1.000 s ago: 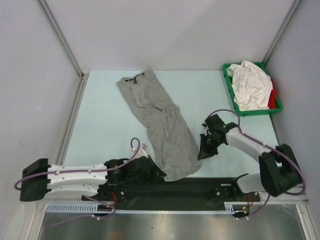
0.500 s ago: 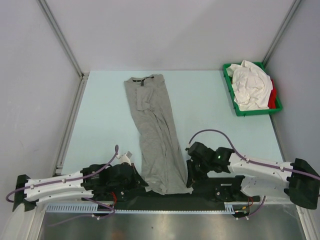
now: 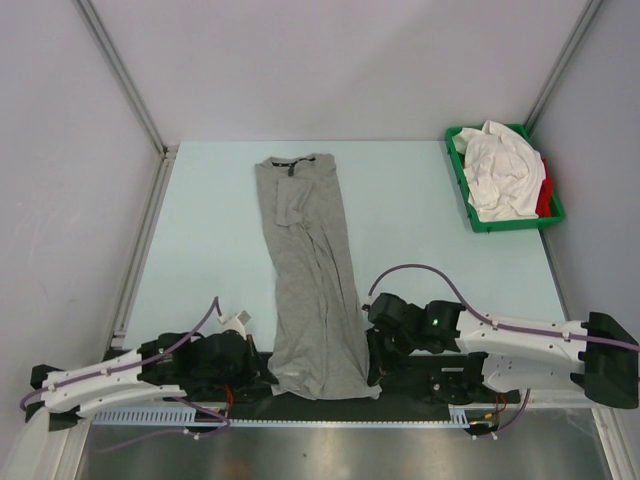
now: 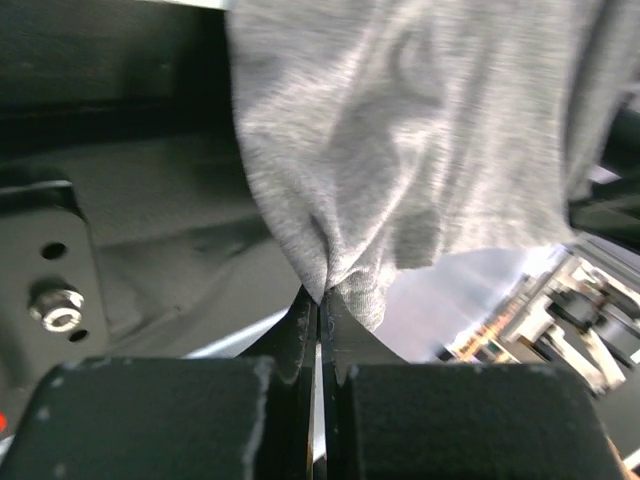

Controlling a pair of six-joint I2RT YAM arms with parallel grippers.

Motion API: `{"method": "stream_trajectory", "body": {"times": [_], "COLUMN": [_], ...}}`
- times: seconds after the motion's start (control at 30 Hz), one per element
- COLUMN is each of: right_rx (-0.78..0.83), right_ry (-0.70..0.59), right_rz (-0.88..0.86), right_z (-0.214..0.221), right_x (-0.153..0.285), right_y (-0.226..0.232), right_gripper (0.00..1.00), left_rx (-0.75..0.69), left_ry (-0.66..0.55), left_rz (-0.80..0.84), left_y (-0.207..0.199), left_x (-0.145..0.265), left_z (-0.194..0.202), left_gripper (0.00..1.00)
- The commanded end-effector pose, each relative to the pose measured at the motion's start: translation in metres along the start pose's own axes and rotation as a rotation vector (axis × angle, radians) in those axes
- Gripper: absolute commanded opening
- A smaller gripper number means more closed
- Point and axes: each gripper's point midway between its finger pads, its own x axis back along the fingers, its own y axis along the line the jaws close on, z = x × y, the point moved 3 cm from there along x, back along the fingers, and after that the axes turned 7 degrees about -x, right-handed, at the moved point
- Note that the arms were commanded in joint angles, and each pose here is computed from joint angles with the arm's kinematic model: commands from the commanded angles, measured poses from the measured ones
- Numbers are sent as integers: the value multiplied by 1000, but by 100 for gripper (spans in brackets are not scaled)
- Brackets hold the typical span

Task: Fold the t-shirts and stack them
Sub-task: Fold the tshirt

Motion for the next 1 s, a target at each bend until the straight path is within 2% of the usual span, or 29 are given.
{"method": "stream_trajectory", "body": {"times": [0.0,0.2,0.27,0.4,0.57,0.6,0.67,0.7,0.77,0.83,0.9,0.97], "right_rx": [6,-13,-28,-95,-63,-85,-71,-86,-85,-107,-97,-124], "right_ry": [40,28,7,-62,-120,-97,-143,-124,-162,-145,-180,-170], "right_rz": [-38,-40,-57,-134,-140,-124,-136,-124,-141,-139,-150,-141], "right_z": [11,1,-9,-57,-119,-130,-159,-167,-195,-215,-241,-262], "right_x": [7,10,14,26,43,39,51,47,58,53,63,55], "right_y": [3,-4,-3,3,12,9,12,9,12,11,17,11], "right_gripper": [3,3,3,1,0,0,0,0,0,0,0,0], "left_rx": [15,-4,-2,76,145,128,83,31,2,24,49,56], "left_ry": [15,5,-54,-159,-229,-288,-304,-371,-365,-416,-449,-463], "left_rz": [58,73,83,155,225,227,193,146,71,7,25,22], "left_y": [-6,-21,-32,-62,-92,-97,-102,-105,-100,-88,-81,-78], "left_x": [14,21,24,25,9,15,21,29,33,38,40,41], "left_z": [2,0,-10,-28,-52,-70,-85,-110,-127,-164,-199,-221], "left_gripper": [0,0,0,0,0,0,0,0,0,0,0,0]}}
